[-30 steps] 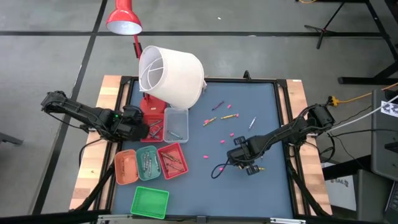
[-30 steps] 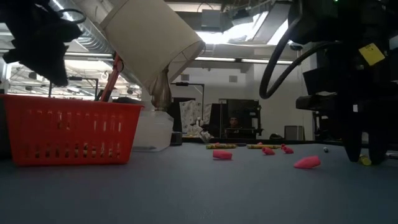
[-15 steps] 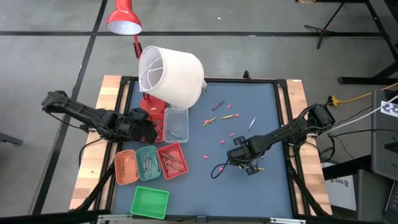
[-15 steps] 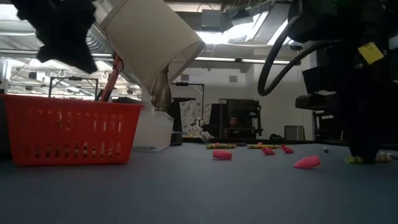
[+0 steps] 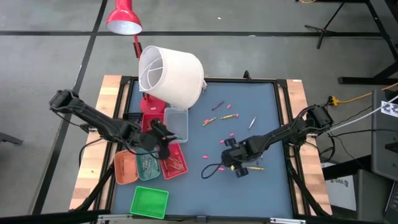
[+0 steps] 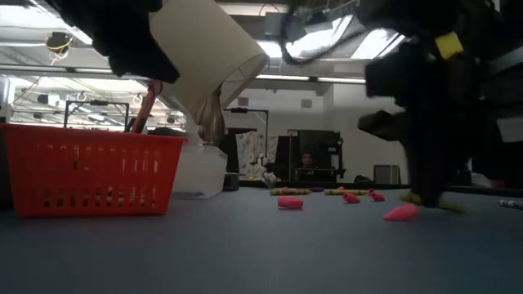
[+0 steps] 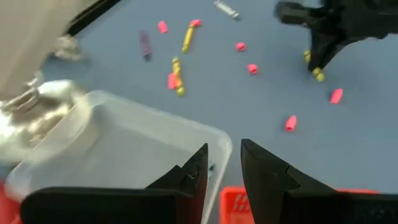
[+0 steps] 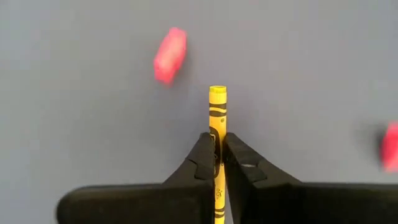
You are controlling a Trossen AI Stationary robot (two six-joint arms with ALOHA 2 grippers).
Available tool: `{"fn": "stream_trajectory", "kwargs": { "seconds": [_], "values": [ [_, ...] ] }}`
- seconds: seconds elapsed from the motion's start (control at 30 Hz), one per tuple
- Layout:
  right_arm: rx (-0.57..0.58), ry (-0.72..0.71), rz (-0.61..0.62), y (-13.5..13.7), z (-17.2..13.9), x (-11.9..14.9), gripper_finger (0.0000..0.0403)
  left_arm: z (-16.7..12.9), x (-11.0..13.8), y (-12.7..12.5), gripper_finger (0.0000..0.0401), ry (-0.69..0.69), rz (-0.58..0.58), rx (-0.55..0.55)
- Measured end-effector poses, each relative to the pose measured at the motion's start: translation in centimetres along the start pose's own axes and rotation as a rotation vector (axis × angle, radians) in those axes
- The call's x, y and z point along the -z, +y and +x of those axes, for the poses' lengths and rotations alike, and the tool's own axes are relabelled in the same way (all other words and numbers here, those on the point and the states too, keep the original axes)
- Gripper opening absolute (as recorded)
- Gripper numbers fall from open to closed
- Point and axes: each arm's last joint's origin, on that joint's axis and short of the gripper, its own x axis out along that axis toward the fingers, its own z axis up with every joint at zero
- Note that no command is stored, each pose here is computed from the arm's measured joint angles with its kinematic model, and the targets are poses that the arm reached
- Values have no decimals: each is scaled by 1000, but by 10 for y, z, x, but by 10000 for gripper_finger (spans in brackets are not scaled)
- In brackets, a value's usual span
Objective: Sort crayons
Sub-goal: Put the yellow crayon into the green bin
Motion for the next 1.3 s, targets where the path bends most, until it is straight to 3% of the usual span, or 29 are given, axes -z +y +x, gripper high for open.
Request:
{"fn": "stream_trajectory", "kwargs": {
  "seconds": [0.33,0.63,0.73,1.07,1.3],
  "values": [
    [0,-530,1,0,-13,-49,16,22,11,-27,80,13,86,110],
    [152,-988,-52,-3,-45,-81,17,28,17,-45,80,-15,98,198],
    [210,-1069,-61,-4,-52,-85,18,26,13,-51,80,-74,125,236],
    [249,-1221,-66,-5,-67,-91,18,17,-11,-62,80,-331,177,324],
    [373,-1290,-72,-8,-76,-94,19,13,-18,-66,80,-400,224,407]
  ]
}}
